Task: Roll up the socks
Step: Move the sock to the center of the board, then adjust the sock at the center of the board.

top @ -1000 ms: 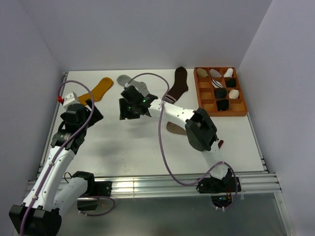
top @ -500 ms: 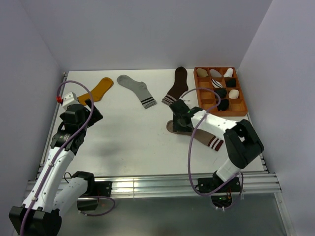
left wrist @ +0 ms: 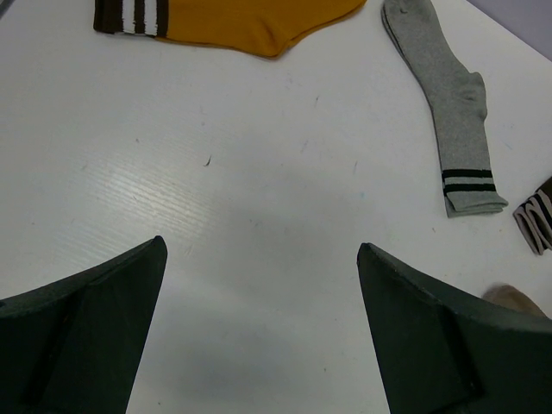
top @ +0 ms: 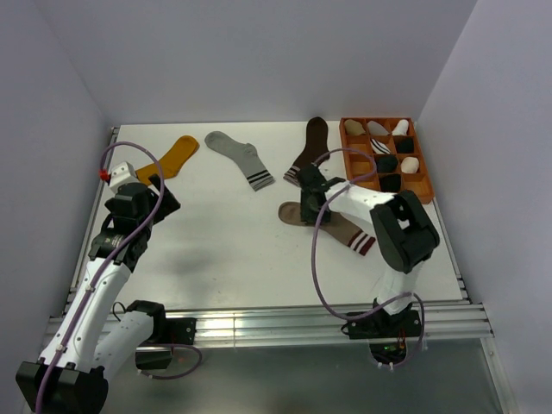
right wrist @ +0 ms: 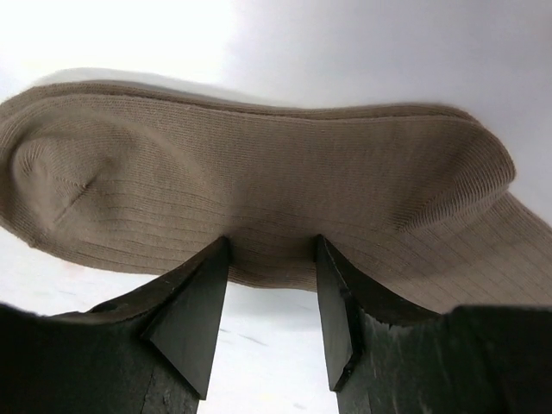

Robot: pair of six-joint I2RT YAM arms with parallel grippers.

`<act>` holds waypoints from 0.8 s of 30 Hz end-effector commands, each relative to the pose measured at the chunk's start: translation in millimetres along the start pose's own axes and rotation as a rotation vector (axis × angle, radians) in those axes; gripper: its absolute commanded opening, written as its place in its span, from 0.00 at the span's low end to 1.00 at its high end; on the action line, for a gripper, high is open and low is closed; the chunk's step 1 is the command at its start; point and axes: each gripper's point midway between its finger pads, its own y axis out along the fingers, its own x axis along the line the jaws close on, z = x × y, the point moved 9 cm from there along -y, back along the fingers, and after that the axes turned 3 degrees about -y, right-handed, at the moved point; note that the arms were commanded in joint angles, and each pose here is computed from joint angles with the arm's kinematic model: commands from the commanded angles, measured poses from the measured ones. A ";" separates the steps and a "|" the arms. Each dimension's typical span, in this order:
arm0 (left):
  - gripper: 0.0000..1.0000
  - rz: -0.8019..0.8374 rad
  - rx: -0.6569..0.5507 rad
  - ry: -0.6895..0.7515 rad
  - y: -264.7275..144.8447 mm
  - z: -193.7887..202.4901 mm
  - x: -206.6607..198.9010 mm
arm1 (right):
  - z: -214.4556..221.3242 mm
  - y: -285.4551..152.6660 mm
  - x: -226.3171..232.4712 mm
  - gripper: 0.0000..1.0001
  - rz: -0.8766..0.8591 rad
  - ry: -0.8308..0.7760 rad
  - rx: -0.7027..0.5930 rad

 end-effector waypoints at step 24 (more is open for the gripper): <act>0.89 0.227 0.342 -0.197 23.6 63.0 -71.1 | -15.3 -31.2 46.2 0.39 -0.174 -0.217 -0.103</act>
